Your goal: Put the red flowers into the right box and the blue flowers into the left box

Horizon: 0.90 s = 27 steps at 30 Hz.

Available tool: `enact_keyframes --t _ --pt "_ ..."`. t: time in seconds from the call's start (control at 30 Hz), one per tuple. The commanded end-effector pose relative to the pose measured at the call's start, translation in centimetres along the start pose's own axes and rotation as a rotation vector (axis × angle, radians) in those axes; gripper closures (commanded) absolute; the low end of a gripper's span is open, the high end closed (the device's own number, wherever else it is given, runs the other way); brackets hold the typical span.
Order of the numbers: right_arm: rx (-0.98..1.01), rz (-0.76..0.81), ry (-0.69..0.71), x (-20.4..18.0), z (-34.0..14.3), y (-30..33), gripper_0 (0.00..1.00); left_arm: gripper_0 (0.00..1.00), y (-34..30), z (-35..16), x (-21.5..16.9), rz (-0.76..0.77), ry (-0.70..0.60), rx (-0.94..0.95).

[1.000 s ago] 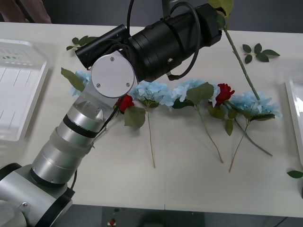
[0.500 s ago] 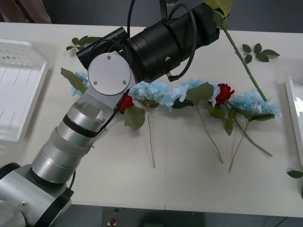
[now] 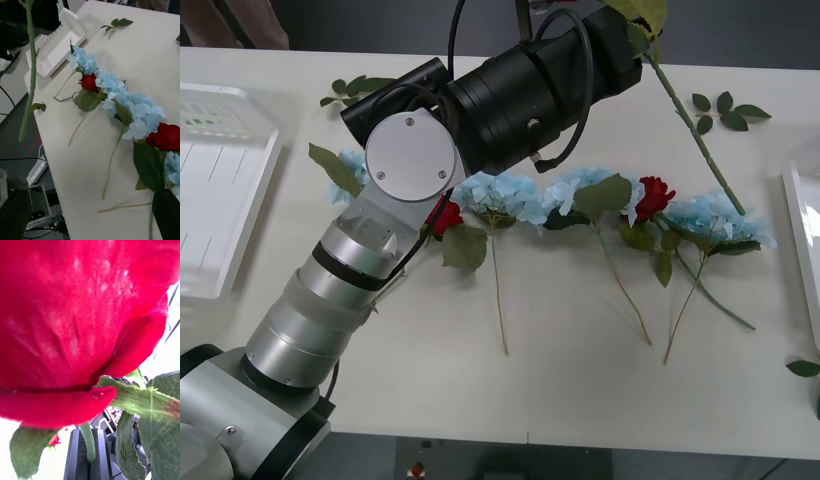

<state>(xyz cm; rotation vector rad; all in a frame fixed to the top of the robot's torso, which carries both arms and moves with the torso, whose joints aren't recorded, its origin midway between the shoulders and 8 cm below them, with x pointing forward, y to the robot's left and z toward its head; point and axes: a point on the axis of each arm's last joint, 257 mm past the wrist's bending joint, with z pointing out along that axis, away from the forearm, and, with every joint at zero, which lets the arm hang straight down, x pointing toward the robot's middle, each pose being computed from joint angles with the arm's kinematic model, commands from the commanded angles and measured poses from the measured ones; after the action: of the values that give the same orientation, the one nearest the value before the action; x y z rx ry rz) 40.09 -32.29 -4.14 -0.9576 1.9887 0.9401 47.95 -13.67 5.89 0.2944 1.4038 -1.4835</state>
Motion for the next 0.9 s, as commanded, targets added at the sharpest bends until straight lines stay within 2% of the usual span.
enact_keyframes --t 0.03,0.47,0.9 --pt "-0.049 0.024 -0.043 -4.9 1.2 1.9 0.06 1.0 -1.1 0.2 -1.2 0.004 -0.012 0.021" --pt "-0.149 0.211 -0.052 -9.4 6.7 3.5 0.07 1.0 -1.1 0.2 -1.2 0.004 -0.012 0.021" --pt "-0.212 0.258 -0.081 -11.6 12.0 4.4 0.07 1.0 -1.1 0.2 -1.2 0.004 -0.012 0.021"
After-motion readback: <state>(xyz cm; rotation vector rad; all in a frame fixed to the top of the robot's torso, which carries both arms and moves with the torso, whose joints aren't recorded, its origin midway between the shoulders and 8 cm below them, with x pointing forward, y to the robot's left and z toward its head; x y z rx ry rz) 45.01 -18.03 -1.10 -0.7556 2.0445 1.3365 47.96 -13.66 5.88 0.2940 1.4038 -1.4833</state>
